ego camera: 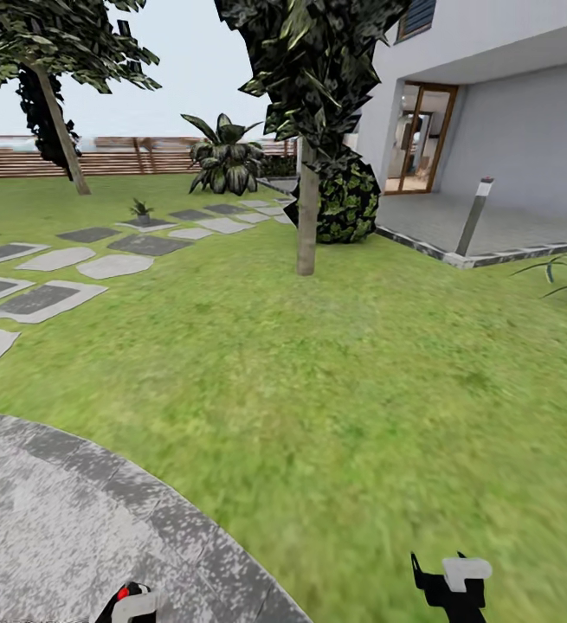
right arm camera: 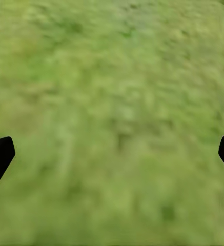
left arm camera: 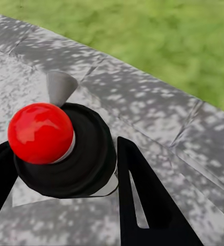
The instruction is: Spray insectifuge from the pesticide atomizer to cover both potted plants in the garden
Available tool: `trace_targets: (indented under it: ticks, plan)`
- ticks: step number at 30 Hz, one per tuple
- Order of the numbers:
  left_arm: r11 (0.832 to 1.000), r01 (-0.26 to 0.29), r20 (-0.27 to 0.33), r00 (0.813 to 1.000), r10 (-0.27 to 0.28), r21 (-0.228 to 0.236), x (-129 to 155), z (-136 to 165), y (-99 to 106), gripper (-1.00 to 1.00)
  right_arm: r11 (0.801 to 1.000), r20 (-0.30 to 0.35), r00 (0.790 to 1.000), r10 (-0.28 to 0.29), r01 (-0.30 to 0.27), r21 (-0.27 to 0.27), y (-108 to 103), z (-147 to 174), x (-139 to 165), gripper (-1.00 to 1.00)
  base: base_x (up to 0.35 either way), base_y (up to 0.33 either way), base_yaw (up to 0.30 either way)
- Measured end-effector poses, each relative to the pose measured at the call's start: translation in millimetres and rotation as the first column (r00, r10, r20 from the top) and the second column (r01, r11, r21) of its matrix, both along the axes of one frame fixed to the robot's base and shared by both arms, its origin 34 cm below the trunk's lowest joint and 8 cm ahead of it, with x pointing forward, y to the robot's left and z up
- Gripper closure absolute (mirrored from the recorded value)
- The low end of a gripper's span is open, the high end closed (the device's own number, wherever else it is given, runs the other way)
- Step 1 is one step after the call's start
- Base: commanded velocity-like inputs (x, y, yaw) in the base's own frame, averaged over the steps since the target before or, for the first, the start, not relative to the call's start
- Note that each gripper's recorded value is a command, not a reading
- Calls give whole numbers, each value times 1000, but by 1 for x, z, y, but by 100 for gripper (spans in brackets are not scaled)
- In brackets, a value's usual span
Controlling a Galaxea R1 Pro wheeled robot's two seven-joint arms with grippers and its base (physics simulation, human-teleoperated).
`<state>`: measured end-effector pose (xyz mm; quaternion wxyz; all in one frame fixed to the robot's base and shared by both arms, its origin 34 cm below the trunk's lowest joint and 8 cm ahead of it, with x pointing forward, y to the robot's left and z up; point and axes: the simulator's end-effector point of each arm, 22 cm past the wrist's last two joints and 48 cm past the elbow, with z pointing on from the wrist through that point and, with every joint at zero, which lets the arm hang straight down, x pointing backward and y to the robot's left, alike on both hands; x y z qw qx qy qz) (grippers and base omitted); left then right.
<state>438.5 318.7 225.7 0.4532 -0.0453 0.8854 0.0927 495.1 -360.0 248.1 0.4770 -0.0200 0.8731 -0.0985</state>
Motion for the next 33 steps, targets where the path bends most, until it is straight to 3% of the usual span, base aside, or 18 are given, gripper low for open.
trace_targets:
  ticks: [7, 23, 33]
  plan:
    - [1000, 2, 1, 1000, -2, 1, 0, 0, 0, 100, 1000, 1, 1000, -2, 2, 1, 0, 0, 0, -100, 0, 0, 66]
    - [1000, 2, 14, 1000, -1, -3, 4, 5, -1, 100, 1000, 13, 1000, 0, 0, 4, 3, 5, 4, -100, 1, 0, 234]
    - [1000, 3, 24, 1000, -2, -9, 7, 8, -2, 100, 1000, 21, 1000, 3, -3, 13, 10, 8, 6, -100, 262, 49, 236]
